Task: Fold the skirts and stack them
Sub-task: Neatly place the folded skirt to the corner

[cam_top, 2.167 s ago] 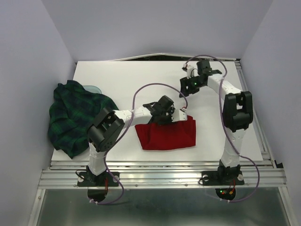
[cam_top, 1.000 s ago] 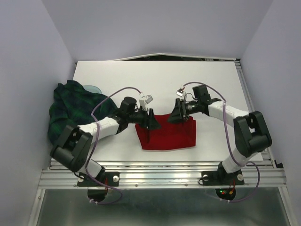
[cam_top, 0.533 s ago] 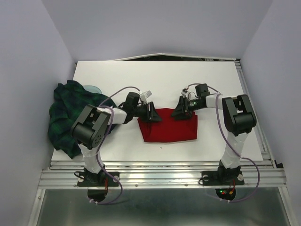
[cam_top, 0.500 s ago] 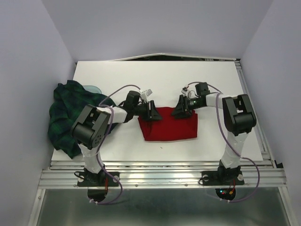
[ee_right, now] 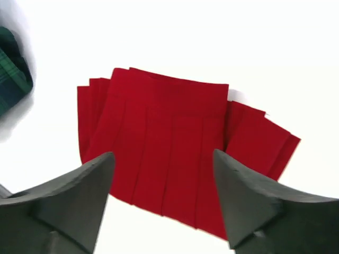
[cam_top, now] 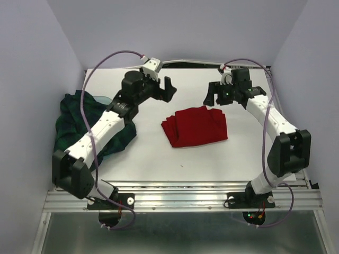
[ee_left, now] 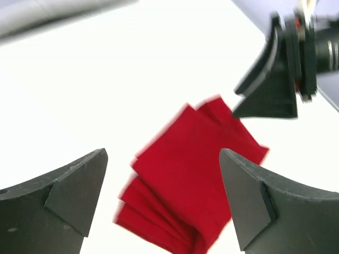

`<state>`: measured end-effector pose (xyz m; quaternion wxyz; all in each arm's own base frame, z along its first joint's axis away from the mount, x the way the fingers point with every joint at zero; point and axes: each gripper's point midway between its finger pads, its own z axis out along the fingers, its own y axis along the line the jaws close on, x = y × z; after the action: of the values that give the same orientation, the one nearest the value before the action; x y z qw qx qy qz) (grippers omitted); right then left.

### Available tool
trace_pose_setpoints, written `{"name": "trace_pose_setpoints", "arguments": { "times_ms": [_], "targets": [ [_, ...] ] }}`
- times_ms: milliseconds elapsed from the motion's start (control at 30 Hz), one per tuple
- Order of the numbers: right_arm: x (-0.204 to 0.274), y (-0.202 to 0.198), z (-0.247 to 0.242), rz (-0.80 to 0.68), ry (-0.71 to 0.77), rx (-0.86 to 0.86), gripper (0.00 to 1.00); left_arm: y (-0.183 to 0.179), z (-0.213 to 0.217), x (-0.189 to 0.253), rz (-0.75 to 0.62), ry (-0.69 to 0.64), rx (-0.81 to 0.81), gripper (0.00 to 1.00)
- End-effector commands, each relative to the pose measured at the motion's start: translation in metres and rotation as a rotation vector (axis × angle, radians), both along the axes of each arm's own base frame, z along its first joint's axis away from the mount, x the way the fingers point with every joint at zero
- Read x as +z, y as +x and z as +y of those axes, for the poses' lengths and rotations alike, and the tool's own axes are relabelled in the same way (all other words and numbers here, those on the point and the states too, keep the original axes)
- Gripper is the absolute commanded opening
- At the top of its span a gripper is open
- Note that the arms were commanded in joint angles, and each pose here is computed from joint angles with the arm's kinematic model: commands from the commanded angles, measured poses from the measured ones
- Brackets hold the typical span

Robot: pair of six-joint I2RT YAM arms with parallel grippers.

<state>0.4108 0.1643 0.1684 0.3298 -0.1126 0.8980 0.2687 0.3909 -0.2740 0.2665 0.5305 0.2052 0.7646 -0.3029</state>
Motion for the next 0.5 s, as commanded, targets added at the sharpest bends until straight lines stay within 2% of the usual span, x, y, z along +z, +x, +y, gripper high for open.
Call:
{"name": "trace_pose_setpoints", "arguments": {
  "times_ms": [0, 33, 67, 167, 333, 467],
  "targets": [
    [0.02, -0.025, -0.003, -0.064, -0.183, -0.032, 0.83, 0.002, 0.059, 0.067, -0.217, 0.145, 0.183, 0.99],
    [0.018, -0.034, 0.01, -0.081, -0.221, -0.019, 0.96, -0.002, 0.067, 0.063, -0.19, 0.17, 0.193, 0.99],
    [0.022, -0.041, 0.016, -0.106, -0.233, -0.011, 1.0, -0.006, 0.076, 0.07, -0.196, 0.17, 0.215, 0.99],
    [0.008, -0.058, 0.036, -0.106, -0.273, 0.023, 1.0, -0.014, 0.103, 0.066, -0.179, 0.19, 0.266, 0.99],
    [-0.031, -0.057, 0.047, -0.044, -0.329, 0.026, 1.0, -0.023, 0.144, 0.044, -0.13, 0.234, 0.346, 0.99],
    [-0.079, -0.054, 0.057, 0.027, -0.376, 0.045, 0.98, -0.037, 0.145, 0.032, -0.105, 0.244, 0.306, 0.99]
  ]
}}
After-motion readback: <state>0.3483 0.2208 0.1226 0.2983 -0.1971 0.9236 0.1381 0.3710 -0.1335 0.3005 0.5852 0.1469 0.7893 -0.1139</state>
